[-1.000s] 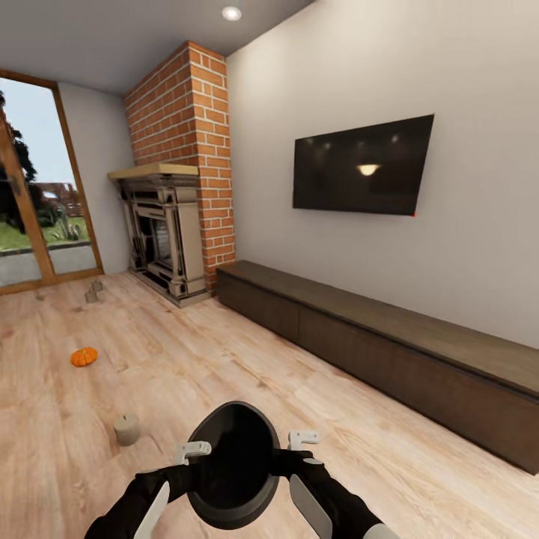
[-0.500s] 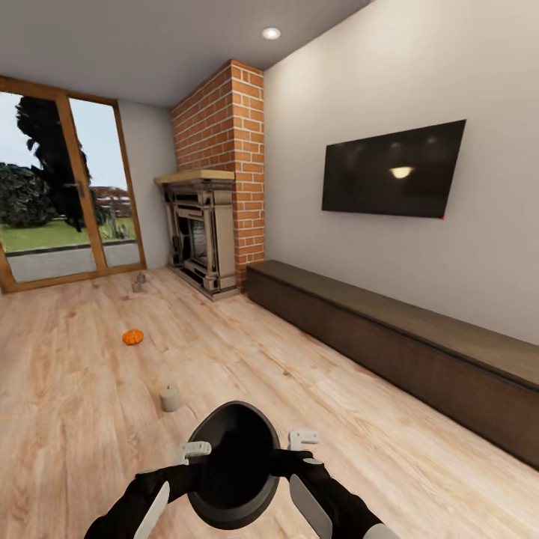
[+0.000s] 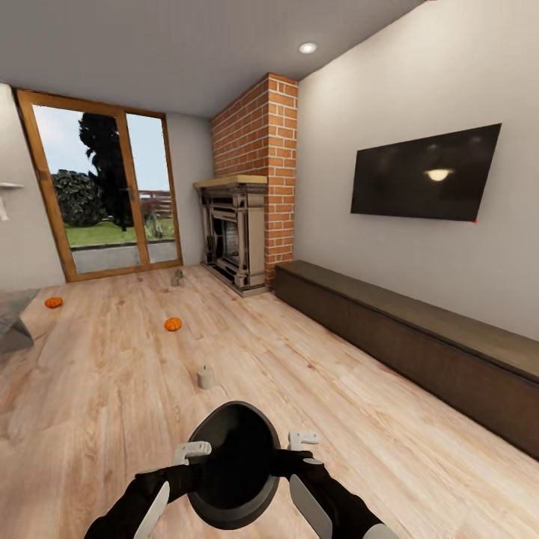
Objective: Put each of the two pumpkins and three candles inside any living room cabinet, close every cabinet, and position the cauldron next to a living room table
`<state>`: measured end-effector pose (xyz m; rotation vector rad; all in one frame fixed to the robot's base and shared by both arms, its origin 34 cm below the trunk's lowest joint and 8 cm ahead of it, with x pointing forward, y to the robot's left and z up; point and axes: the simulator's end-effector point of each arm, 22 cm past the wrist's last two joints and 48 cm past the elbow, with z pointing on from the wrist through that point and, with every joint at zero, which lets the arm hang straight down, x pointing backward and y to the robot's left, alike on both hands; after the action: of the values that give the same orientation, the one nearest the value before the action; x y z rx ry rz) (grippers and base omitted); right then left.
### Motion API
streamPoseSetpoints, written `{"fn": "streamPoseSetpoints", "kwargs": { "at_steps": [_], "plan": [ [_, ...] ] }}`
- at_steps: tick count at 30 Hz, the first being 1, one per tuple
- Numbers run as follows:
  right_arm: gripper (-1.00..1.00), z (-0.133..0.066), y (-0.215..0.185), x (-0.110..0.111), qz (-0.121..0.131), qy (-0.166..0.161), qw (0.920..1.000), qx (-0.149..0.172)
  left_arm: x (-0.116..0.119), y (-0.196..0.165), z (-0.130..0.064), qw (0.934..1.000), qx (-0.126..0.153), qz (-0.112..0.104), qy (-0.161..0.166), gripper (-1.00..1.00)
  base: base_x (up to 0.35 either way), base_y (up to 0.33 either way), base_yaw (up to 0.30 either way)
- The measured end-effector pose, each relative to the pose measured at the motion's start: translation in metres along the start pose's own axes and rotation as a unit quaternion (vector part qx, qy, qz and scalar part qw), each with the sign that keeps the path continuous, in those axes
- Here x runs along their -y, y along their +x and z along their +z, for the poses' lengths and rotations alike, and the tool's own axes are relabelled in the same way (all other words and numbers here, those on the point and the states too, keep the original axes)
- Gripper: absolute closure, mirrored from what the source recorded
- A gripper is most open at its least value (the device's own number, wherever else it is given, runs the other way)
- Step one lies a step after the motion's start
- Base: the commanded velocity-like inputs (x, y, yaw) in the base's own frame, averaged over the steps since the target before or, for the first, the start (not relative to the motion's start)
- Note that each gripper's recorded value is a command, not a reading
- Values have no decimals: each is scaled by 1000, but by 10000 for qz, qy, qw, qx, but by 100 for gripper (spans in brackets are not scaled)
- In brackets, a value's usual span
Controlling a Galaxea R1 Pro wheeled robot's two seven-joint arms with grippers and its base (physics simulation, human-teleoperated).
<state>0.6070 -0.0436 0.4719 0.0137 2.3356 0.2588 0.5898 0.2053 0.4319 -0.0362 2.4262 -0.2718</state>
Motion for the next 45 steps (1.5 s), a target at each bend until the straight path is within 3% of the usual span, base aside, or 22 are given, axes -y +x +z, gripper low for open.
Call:
{"fn": "streamPoseSetpoints", "kwargs": {
  "at_steps": [17,45],
  "plan": [
    [100,-1,-2,0,-7,-3,10000,32,1,-2,-1,10000,19,-11,13,100,-294,164,76],
    [100,-7,-11,-2,-25,-13,9999,123,2,-9,-7,9999,105,4,24,100,-188,240,242]
  ]
}}
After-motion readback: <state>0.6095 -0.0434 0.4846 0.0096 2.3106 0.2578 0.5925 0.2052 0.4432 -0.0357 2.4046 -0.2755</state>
